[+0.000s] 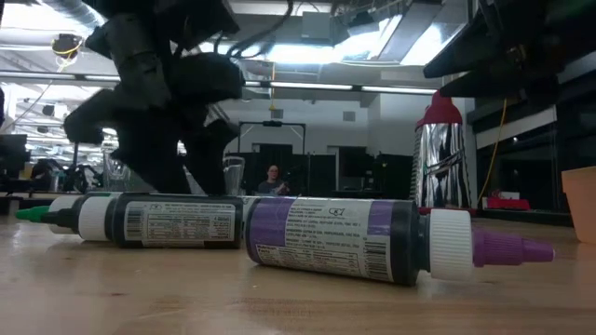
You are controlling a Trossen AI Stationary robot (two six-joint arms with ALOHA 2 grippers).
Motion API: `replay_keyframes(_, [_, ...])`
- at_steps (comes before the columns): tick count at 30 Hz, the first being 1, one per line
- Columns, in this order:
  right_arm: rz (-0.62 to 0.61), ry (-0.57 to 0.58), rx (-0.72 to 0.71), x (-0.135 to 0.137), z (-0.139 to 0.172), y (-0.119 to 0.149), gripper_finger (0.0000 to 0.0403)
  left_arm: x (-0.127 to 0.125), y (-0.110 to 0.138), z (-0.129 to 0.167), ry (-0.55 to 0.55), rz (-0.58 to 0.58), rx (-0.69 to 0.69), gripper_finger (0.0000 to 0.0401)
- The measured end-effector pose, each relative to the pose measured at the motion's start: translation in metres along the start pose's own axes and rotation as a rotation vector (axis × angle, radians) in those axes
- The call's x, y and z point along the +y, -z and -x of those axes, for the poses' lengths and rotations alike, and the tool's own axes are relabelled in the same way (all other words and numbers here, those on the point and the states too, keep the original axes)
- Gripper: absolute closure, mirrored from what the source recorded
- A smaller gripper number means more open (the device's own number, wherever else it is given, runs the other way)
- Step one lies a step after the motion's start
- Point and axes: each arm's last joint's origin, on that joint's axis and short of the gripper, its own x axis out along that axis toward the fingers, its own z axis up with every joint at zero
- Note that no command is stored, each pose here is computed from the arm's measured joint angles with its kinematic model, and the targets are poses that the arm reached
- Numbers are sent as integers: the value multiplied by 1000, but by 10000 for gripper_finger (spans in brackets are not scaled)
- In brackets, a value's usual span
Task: Pick & Place Food Item
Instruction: Put the right green food coloring bottle into the white transparent bin
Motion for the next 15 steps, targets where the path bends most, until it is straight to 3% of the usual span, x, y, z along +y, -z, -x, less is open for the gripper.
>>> replay_keyframes(15, [-2, -3, 4, 0, 0, 0, 173, -2, 3, -11, 20, 4, 30, 238])
